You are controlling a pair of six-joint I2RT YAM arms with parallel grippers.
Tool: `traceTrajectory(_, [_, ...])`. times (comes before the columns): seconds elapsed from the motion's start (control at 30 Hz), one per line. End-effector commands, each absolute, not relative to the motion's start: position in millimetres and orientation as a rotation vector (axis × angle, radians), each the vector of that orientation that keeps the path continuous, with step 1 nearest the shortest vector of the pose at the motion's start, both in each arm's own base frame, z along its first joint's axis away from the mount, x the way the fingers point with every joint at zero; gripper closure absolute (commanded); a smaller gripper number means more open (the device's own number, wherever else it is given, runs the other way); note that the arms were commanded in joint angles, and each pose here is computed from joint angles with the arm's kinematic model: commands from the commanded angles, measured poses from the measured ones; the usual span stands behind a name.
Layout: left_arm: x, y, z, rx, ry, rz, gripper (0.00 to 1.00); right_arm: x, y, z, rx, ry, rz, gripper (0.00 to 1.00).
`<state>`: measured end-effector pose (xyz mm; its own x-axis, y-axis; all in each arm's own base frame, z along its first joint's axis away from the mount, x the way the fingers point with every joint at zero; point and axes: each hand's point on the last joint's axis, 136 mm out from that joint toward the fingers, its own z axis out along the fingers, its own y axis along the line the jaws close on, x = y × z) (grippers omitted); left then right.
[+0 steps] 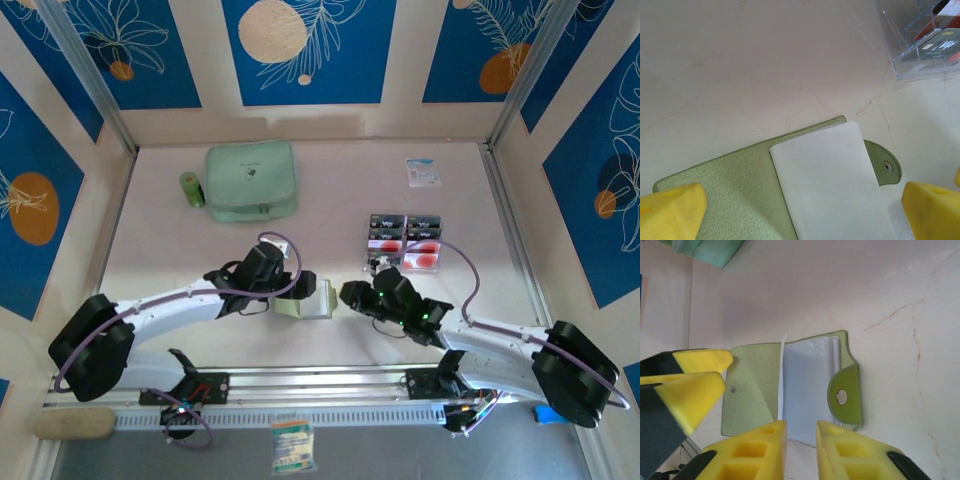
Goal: Put the credit cards into the card holder
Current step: Open the card holder at the center of the table.
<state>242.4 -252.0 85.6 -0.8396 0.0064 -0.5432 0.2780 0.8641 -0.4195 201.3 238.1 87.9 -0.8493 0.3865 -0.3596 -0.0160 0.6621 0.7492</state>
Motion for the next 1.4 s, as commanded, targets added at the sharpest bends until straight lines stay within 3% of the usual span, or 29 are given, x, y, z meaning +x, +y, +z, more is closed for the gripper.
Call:
traceTrajectory(0.0, [244,-243,74,0.224,2.509,-0.602,0.0,200,240,93,0.236,2.409,1.06,0.83])
traceTrajectory(0.4, [244,-235,62,0.246,2.514,-0.532,0.0,211,283,81,0.15,2.481,1.082,0.96])
traceTrajectory(0.87, [251,-223,69,0.183,2.462,-0.52,0.0,220,321,70,0.083,2.531,1.145,0.97])
traceTrajectory(1.37, [279,-210,100,-0.031,2.416,-0.753,0.0,218,361,52,0.058,2.59,1.218,0.97])
